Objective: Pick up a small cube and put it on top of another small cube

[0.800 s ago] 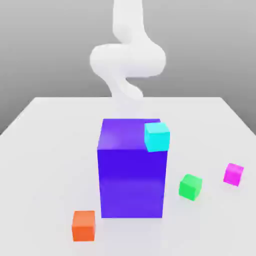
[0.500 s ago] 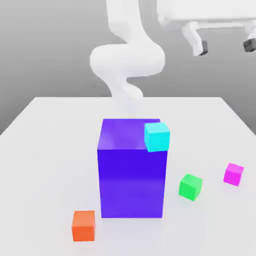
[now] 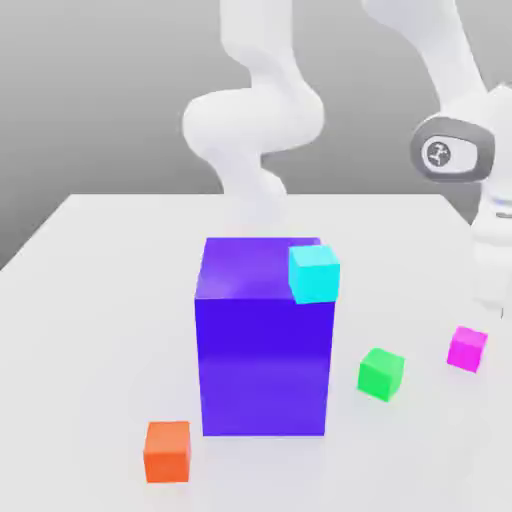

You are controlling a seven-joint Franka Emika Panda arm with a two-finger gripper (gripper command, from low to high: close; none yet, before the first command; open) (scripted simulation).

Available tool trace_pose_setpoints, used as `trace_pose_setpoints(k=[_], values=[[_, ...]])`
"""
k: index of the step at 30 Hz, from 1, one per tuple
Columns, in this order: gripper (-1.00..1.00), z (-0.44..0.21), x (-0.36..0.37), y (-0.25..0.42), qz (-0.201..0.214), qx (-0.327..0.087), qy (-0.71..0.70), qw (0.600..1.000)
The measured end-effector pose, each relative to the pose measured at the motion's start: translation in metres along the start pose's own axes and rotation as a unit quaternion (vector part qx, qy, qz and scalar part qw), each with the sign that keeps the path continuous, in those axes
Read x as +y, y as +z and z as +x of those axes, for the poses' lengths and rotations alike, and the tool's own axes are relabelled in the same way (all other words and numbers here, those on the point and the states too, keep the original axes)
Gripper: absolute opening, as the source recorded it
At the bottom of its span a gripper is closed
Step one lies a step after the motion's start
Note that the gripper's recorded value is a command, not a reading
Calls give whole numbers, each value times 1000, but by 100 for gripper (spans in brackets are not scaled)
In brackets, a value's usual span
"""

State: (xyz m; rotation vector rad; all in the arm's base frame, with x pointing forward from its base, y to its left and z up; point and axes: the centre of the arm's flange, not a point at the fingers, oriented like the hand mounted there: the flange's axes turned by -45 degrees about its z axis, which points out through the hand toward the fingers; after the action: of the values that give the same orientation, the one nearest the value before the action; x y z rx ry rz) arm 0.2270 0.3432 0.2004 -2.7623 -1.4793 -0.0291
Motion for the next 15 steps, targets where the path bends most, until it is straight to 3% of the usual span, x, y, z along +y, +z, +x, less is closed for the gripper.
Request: trace_pose_setpoints(k=[6, 7, 15], values=[[0, -7, -6, 66, 1, -10, -7, 1000], [-100, -8, -6, 72, 1, -10, -7, 1000], [-100, -7, -7, 64, 1, -10, -7, 1000]])
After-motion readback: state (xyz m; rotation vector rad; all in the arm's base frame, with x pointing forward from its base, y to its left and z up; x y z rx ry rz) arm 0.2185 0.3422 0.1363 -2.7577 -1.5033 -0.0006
